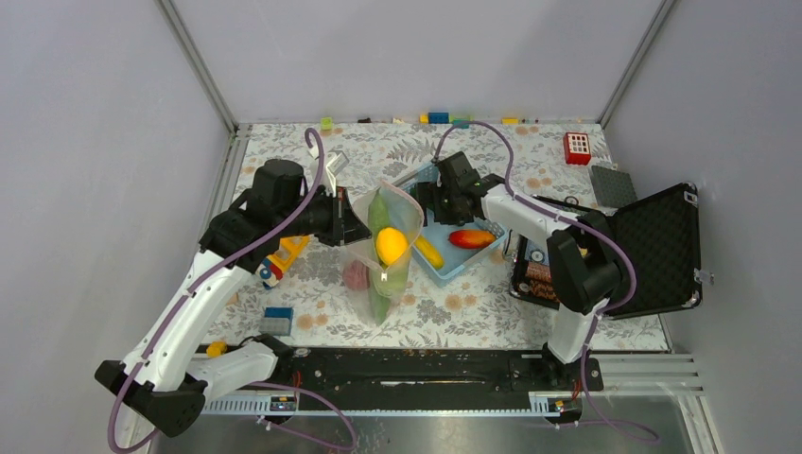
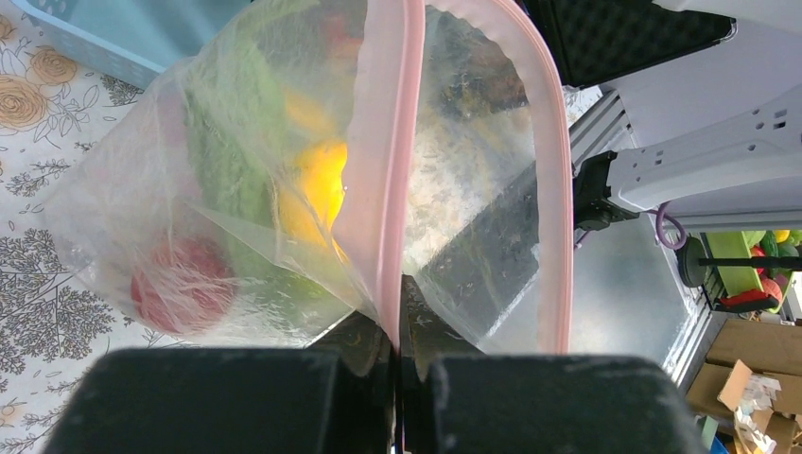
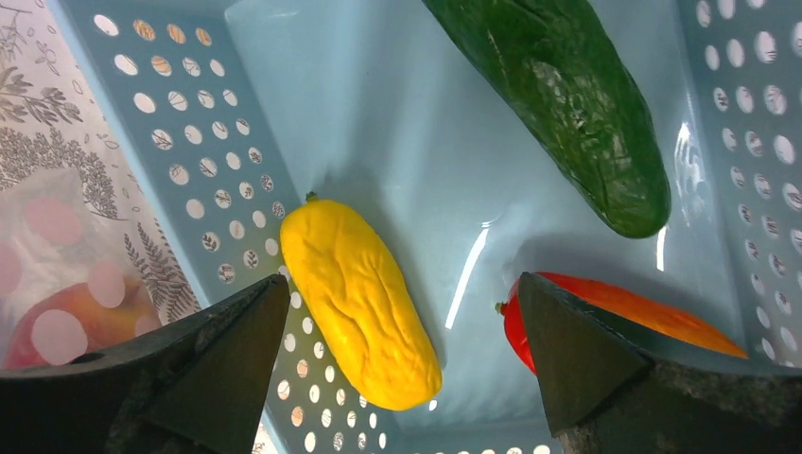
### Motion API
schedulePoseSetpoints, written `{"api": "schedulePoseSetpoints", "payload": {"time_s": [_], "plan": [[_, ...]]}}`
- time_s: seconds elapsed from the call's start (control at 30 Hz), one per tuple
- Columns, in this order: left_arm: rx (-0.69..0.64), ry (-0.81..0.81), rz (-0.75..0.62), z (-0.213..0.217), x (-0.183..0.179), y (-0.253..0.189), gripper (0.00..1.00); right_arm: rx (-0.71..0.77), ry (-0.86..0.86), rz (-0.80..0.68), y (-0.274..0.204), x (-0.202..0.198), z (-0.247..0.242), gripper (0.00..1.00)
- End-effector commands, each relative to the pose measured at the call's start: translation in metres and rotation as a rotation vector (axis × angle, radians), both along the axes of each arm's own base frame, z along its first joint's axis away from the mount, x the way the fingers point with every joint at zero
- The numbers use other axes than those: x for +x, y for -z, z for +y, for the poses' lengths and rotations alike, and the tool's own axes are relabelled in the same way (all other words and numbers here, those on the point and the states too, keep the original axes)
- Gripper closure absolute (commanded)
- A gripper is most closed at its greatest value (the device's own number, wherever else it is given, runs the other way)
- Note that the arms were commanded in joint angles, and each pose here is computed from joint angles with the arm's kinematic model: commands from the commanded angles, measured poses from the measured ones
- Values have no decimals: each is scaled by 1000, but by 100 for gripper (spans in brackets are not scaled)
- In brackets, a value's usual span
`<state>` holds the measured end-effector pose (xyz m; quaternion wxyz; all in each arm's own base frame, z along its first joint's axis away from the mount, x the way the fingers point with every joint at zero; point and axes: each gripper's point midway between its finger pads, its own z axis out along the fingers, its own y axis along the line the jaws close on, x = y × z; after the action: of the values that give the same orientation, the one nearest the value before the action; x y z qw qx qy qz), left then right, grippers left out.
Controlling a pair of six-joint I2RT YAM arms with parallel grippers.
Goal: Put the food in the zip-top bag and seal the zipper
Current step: Pick up the fake fruit from the bin.
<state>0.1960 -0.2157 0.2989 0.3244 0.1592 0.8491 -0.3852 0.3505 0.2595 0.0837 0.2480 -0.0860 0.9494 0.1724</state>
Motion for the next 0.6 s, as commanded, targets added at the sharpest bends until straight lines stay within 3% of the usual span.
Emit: {"api": "schedulePoseSetpoints", "payload": {"time_s": [0.0, 0.57], "plan": [[-61, 35, -90, -6, 2, -21, 100, 36, -64, 1, -3, 5, 14, 2], [-56, 32, -82, -7, 5, -18, 100, 57, -296, 92, 34, -25, 24, 6]]}}
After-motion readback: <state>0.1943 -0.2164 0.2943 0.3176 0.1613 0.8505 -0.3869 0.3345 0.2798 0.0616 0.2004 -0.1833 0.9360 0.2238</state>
